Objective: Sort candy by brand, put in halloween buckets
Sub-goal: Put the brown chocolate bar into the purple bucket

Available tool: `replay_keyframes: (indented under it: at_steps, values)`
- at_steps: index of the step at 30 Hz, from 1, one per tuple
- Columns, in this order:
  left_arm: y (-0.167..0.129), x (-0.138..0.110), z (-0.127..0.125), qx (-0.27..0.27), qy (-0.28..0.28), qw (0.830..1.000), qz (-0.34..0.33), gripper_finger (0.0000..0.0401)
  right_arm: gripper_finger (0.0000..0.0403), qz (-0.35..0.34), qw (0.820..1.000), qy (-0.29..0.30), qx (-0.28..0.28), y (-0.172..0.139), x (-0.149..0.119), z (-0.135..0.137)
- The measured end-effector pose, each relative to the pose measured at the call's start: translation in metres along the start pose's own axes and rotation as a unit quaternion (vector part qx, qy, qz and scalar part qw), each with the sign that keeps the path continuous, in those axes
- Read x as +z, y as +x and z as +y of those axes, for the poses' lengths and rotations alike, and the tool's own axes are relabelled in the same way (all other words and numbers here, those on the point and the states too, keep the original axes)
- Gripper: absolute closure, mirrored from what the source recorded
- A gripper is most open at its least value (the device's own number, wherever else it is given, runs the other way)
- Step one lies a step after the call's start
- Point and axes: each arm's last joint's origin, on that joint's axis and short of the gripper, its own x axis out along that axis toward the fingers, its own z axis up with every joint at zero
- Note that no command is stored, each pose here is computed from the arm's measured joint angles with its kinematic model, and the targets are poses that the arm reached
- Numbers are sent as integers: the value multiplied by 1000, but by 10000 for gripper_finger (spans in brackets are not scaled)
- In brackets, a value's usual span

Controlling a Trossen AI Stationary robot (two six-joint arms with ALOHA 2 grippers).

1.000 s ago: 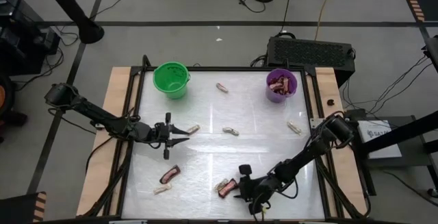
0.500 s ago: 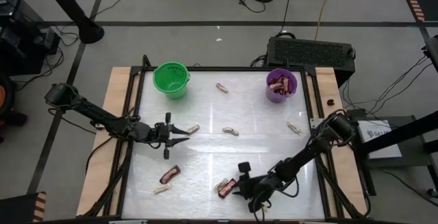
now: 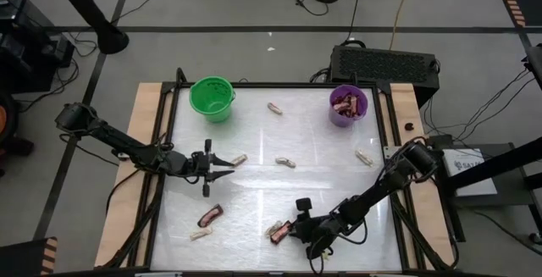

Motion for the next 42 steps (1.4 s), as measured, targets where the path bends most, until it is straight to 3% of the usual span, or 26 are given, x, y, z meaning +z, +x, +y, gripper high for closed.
replay_keyframes:
  at_steps: [9, 17, 23, 26, 31, 35, 42]
  values:
    - [0, 0, 0, 0, 0, 1000, 0, 303, 311, 15, 1000, 11, -2, 7, -9, 1]
    - [0, 0, 0, 0, 0, 1000, 0, 303, 394, 14, 1000, 17, 4, 6, -8, 1]
    - [0, 0, 0, 0, 0, 1000, 0, 303, 397, -10, 999, 30, 9, -12, 12, -3]
    - [0, 0, 0, 0, 0, 1000, 0, 303, 400, -22, 997, 69, -2, -30, 28, -12]
    - [0, 0, 0, 0, -1, 1000, 0, 303, 402, -23, 988, 139, -67, -68, 49, -41]
    - [0, 0, 0, 0, -1, 1000, 0, 303, 402, 1, 973, 157, -167, -104, 53, -73]
    - [0, 0, 0, 0, 0, 1000, 0, 303, 402, 36, 907, 219, -357, -161, 43, -140]
